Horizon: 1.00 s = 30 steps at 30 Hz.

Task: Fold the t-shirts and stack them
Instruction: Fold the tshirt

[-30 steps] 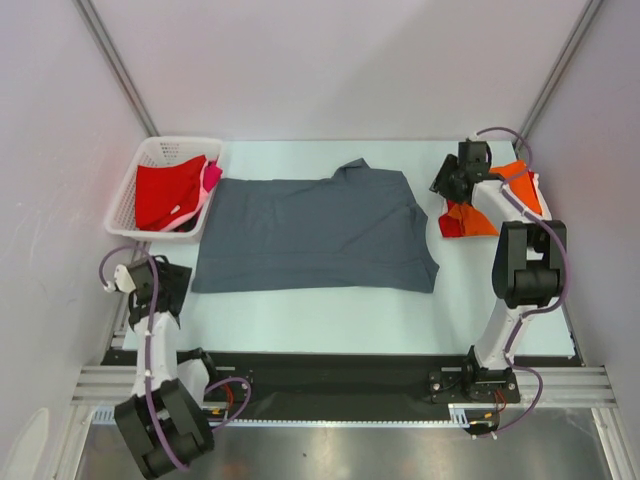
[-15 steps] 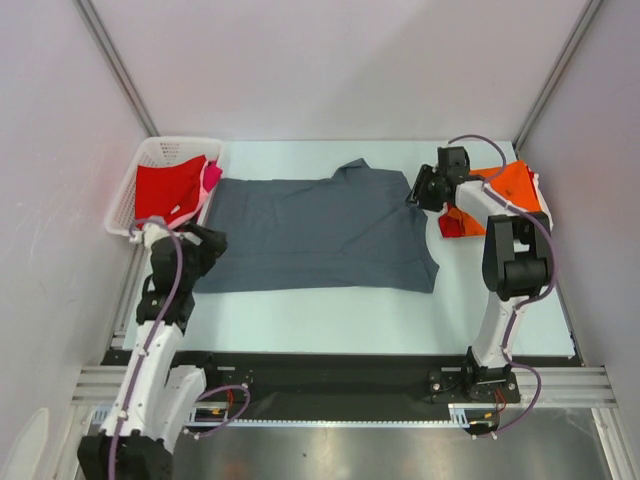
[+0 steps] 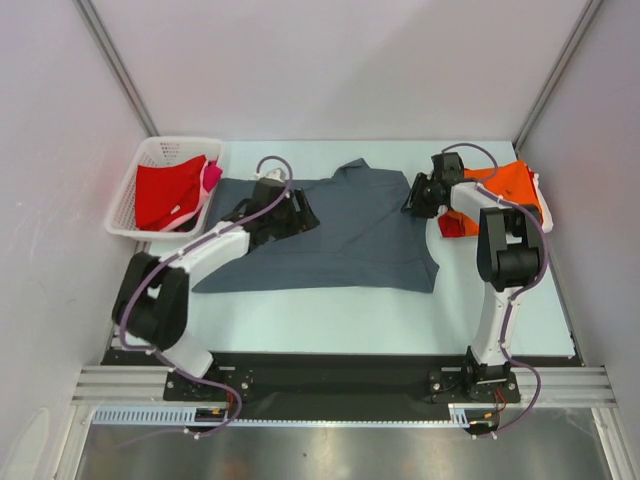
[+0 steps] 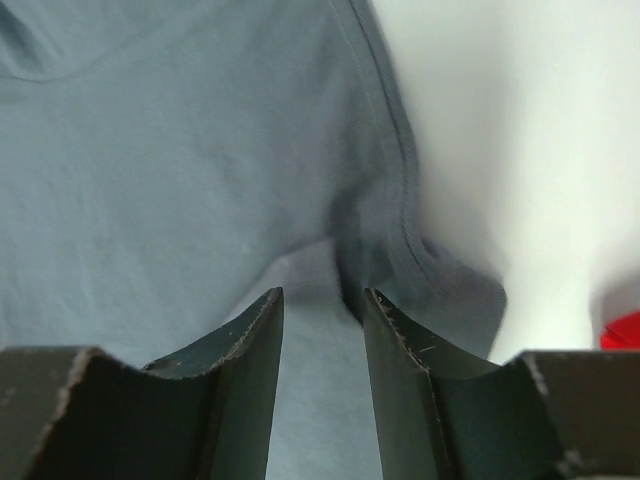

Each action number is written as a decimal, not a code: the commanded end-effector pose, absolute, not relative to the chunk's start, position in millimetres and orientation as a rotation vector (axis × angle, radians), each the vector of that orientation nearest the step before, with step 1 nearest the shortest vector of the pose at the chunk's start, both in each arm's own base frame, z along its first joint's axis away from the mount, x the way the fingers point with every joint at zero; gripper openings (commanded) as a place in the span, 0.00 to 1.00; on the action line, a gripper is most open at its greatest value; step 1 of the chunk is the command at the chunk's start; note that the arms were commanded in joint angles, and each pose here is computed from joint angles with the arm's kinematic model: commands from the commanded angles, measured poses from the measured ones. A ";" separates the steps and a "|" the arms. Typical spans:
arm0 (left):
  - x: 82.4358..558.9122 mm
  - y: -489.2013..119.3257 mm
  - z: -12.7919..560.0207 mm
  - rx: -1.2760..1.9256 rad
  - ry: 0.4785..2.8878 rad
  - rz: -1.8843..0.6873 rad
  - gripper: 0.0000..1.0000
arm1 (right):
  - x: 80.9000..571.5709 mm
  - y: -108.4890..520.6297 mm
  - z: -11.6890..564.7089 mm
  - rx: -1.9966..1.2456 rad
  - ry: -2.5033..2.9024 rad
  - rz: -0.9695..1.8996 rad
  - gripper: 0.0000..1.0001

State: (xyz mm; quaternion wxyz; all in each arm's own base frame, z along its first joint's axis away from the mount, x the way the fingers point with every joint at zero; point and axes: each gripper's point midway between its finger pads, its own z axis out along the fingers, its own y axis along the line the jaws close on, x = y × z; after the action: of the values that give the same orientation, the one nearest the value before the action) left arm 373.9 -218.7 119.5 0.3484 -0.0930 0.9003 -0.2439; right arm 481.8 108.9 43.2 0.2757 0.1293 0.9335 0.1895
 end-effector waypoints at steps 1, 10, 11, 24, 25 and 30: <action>389.2 -250.5 121.4 -0.137 2.337 -0.691 0.78 | 504.2 115.2 58.1 0.308 2.441 0.565 0.43; 396.9 -302.5 89.6 -0.038 2.433 -0.804 0.66 | 504.7 125.3 60.5 0.274 2.436 0.661 0.06; 396.2 -305.1 82.1 -0.034 2.450 -0.805 0.65 | 504.3 126.8 62.6 0.272 2.429 0.680 0.02; 393.4 -341.3 52.6 -0.010 2.535 -0.857 0.49 | 497.9 129.2 83.0 0.260 2.352 0.821 0.00; 392.0 -342.3 48.8 -0.013 2.546 -0.865 0.45 | 497.8 128.4 84.1 0.262 2.348 0.825 0.00; 387.6 -346.1 45.9 -0.007 2.560 -0.881 0.42 | 496.3 128.4 88.7 0.258 2.340 0.837 0.00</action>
State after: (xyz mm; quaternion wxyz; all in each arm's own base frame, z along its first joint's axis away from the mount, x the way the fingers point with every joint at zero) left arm 383.8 -332.5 31.8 0.2109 -0.0063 0.9316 -0.2960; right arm 490.3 124.3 49.8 0.2771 0.1137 0.9073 0.2951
